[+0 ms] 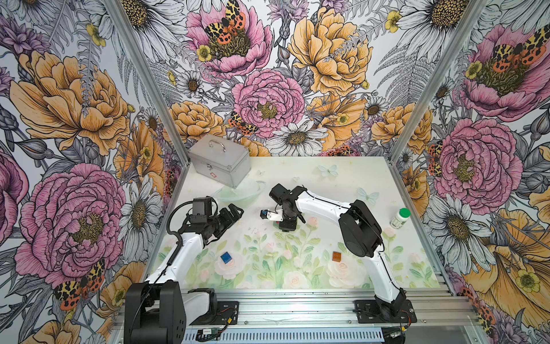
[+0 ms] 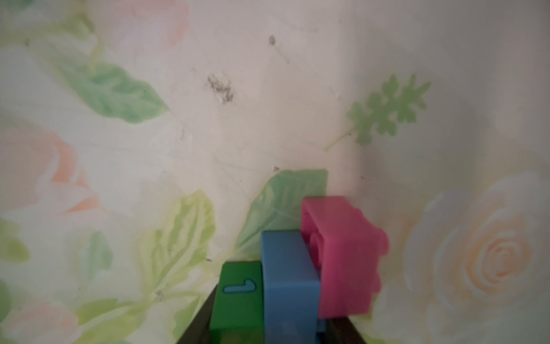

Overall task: Assemble the letter v with lego
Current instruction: Adjust the lego brick at the center of the board, then pick up the lego brick from the center of the board.

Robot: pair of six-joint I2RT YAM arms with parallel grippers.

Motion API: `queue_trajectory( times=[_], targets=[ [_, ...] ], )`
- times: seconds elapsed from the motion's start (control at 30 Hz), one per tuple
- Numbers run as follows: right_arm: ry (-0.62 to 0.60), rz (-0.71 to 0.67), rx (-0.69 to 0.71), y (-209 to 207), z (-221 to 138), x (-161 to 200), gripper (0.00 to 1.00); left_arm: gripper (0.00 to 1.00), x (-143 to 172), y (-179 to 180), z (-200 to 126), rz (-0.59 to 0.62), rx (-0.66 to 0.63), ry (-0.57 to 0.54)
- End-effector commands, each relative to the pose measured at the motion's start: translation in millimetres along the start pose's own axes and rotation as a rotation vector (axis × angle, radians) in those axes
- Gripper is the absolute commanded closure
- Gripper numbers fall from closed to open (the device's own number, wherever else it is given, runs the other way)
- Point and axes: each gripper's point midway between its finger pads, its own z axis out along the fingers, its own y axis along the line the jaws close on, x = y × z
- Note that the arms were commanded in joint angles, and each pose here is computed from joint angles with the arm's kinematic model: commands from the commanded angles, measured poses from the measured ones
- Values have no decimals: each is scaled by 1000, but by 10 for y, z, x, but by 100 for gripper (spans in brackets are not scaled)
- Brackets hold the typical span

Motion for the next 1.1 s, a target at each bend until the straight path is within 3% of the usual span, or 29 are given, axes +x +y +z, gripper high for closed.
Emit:
queue_trajectory(
  times=[0.0, 0.03, 0.17, 0.37, 0.43, 0.53, 0.67, 0.77, 1.07],
  targets=[
    [10, -26, -32, 104, 33, 29, 66, 1, 57, 157, -79, -28, -67, -1],
    [9, -27, -25, 95, 10, 28, 54, 1, 87, 223, -102, -44, -106, 6],
    [2, -35, 22, 17, -126, 5, 36, 1, 243, 448, -230, -78, -268, 40],
    [-44, -12, 93, -72, -466, -60, 17, 1, 486, 661, -407, -116, -435, 60],
    [-70, 13, 112, -76, -618, -77, 1, 2, 566, 715, -449, -127, -470, 65],
    [-101, 94, 182, -128, -893, -43, 1, 7, 674, 802, -526, -124, -532, 54],
    [-162, 353, 431, -400, -1348, 153, 1, 10, 828, 875, -526, -128, -578, 59],
    [-216, 517, 535, -420, -1636, 354, 1, 11, 922, 950, -506, -121, -617, 64],
    [-344, 810, 648, -226, -2008, 879, 1, 17, 948, 1193, -462, -122, -733, 25]
  ],
)
